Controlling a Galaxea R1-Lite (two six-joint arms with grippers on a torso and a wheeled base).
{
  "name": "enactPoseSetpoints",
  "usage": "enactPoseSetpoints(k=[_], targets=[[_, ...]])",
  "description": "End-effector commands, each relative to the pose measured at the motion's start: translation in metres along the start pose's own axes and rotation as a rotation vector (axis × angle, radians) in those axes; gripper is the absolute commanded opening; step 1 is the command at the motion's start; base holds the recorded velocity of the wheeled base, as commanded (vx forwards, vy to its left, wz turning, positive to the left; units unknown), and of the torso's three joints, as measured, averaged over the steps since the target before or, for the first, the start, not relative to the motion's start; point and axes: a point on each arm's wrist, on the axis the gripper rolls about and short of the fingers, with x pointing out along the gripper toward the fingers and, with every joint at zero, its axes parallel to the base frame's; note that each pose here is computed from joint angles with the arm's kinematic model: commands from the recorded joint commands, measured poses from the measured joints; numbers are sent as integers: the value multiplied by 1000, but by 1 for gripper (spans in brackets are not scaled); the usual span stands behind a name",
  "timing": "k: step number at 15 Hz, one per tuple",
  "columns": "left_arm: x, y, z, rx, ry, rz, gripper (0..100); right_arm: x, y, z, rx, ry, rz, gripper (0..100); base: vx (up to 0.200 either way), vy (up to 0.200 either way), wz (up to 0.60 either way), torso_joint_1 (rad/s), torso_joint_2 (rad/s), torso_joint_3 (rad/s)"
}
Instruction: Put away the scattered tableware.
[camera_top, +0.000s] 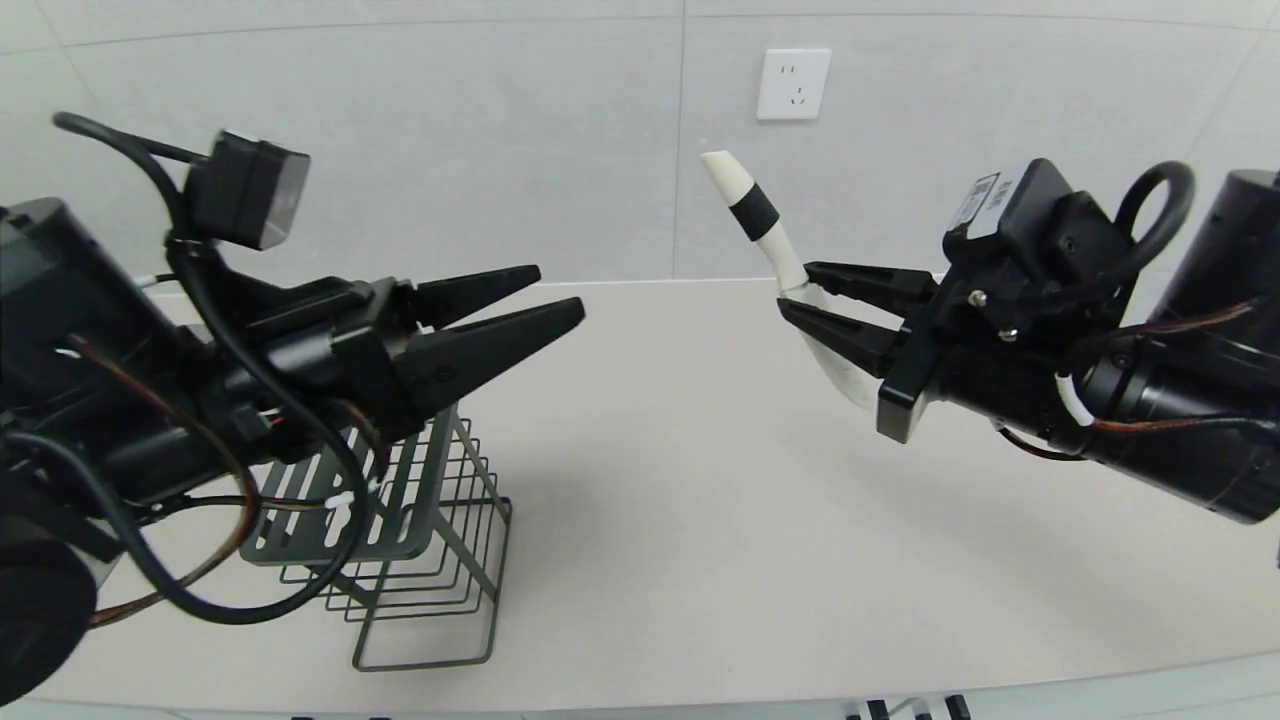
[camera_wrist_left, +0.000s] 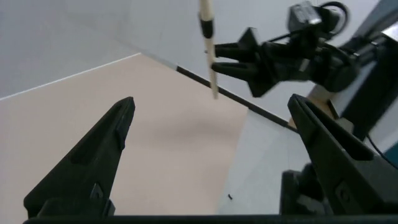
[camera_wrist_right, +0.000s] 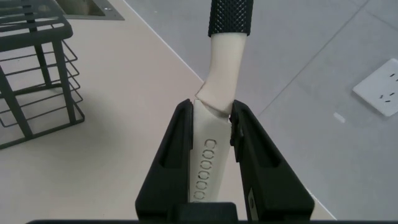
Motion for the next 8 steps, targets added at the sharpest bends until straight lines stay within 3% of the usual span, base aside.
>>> enactPoseSetpoints(k=[1,5,8], targets=[[25,1,-19,-45,41,-27,100,7,5,-5,3,11,20,0,0,0,0,0,0,0],[53,-10,-13,-39,-27,22,100,11,-1,7,-5,-30,-3,0,0,0,0,0,0,0],[65,-20,-16,-45,-31,-6,100,11,0,6,-4,-27,-1,0,0,0,0,0,0,0]])
